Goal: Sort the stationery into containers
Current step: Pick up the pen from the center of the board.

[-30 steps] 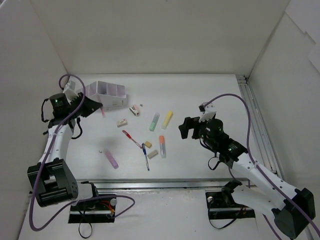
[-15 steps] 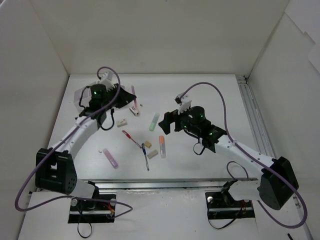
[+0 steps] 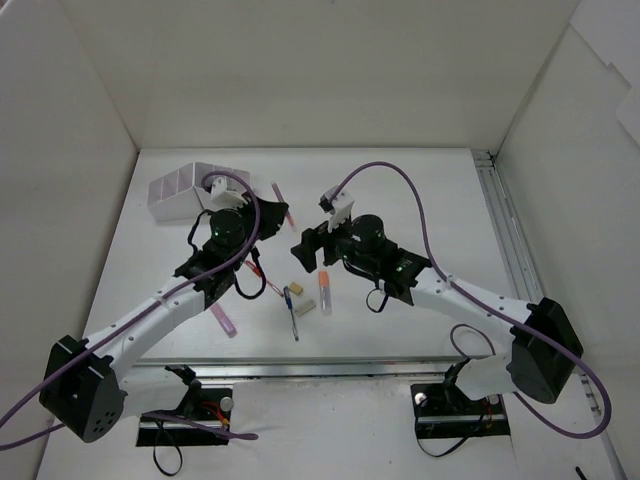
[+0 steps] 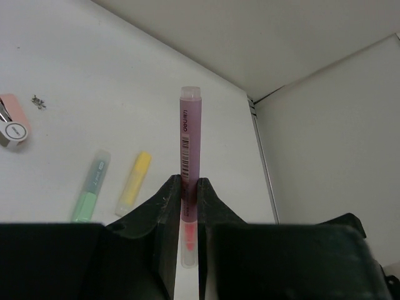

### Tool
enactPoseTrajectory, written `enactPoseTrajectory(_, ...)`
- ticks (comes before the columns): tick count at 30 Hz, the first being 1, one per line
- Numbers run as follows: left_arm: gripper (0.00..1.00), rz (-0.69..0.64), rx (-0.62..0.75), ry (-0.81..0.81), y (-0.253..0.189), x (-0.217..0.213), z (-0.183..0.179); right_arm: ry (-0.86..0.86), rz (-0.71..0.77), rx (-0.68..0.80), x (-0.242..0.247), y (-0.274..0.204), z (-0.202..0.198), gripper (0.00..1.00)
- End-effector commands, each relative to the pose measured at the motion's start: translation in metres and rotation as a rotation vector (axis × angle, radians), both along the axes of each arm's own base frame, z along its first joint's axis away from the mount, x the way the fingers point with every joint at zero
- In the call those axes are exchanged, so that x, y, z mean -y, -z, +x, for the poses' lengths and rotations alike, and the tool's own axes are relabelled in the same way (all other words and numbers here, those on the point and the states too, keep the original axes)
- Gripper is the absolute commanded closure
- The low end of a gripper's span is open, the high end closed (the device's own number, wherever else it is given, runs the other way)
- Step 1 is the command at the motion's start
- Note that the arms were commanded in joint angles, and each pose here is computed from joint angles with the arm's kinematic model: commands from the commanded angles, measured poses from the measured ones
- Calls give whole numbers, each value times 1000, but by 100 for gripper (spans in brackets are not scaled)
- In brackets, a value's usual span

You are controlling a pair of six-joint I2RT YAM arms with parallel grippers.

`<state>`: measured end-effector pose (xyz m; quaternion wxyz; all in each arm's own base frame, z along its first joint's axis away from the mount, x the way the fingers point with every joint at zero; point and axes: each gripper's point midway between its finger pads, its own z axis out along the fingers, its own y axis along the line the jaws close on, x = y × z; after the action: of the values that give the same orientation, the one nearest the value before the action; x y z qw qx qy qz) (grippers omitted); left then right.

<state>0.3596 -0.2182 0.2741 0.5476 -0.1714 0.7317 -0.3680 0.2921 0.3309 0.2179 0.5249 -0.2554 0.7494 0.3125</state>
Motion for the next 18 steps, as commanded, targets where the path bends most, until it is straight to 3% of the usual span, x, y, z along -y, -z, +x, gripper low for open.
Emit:
enactPoseTrajectory(1, 100, -66, 124, -75, -50, -5, 2, -4, 36, 124, -10, -40, 12, 19)
enactPoseTrajectory(6, 100, -122, 113, -53, -47, -1, -10, -51, -8, 195, -19, -45, 17, 24)
enactPoseTrajectory(9, 100, -136, 112, -68, -48, -1, -17, -39, -9, 206, -20, -48, 21, 38)
enactPoseTrajectory(10, 100, -148, 112, -62, -48, 2, -19, -39, -10, 205, -21, -46, 22, 47)
enactPoseTrajectory(13, 100, -164, 119, -53, -49, 5, -21, -65, 0, 207, -29, -46, 23, 55)
enactPoseTrajectory(18, 100, -177, 111, -36, -47, 12, -22, -112, -15, 226, -38, -45, 24, 52)
